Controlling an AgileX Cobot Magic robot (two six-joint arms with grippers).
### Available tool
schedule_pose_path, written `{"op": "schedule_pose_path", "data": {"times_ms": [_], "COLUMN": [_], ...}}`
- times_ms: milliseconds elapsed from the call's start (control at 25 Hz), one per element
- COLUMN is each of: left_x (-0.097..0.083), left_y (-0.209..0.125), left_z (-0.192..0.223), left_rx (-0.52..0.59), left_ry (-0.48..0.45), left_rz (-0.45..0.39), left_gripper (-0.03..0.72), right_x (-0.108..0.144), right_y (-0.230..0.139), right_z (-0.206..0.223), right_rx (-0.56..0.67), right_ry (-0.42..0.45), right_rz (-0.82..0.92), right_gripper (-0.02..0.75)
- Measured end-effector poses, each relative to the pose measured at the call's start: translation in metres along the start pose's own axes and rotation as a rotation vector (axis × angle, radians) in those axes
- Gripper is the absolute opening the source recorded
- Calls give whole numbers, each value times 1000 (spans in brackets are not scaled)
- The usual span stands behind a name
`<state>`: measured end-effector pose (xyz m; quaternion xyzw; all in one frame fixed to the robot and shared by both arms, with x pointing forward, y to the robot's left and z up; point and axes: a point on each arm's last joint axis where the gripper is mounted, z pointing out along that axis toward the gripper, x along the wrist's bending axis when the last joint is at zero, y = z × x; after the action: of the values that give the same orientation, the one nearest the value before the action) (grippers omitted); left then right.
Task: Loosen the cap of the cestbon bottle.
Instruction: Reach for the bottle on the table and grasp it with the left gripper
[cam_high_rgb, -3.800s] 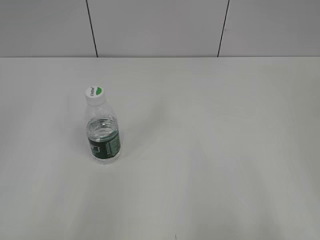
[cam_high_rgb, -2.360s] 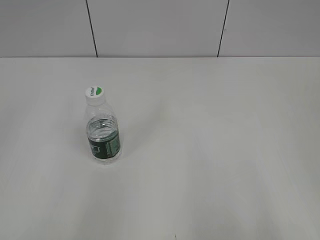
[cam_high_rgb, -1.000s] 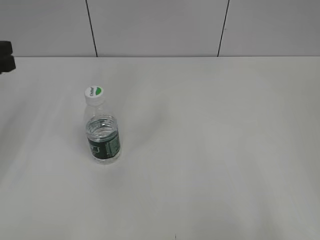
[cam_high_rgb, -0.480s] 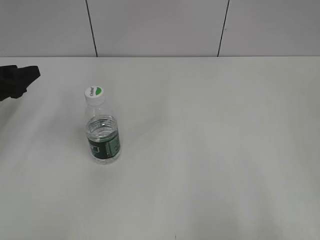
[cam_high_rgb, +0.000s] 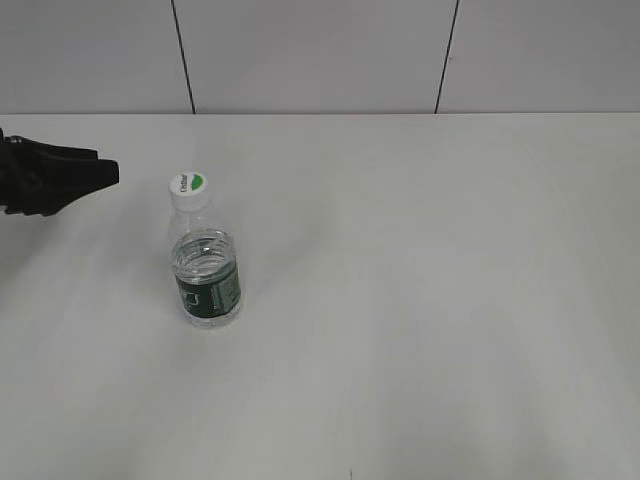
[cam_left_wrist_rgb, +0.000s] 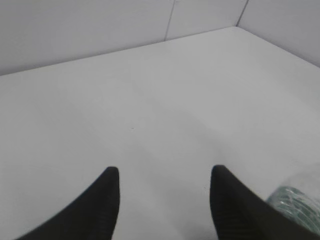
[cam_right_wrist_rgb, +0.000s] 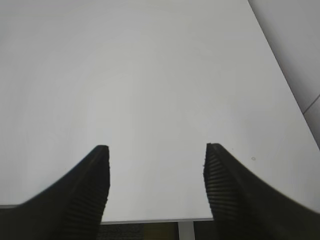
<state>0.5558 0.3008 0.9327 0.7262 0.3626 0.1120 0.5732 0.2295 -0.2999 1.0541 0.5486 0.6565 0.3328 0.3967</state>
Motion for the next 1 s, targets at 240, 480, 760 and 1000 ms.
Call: {"op": "schedule_pose_path", "data": {"times_ms": [240, 480, 760, 1000], "left_x": [6, -8, -3, -14], "left_y": [2, -8, -36, -43], "left_z": [-6, -5, 4, 11], "left_rx": [-33, 18, 64, 110], "left_ry": [31, -142, -219, -312], "left_rz": [33, 224, 234, 309], "left_gripper": [365, 365, 365, 357], "right_x": [0, 0, 0, 0], "right_y": [0, 0, 0, 0], "right_z": [0, 0, 0, 0], "right_rx": [0, 0, 0, 0], "right_ry": [0, 0, 0, 0], "right_rz": [0, 0, 0, 0], "right_gripper": [457, 457, 457, 457]}}
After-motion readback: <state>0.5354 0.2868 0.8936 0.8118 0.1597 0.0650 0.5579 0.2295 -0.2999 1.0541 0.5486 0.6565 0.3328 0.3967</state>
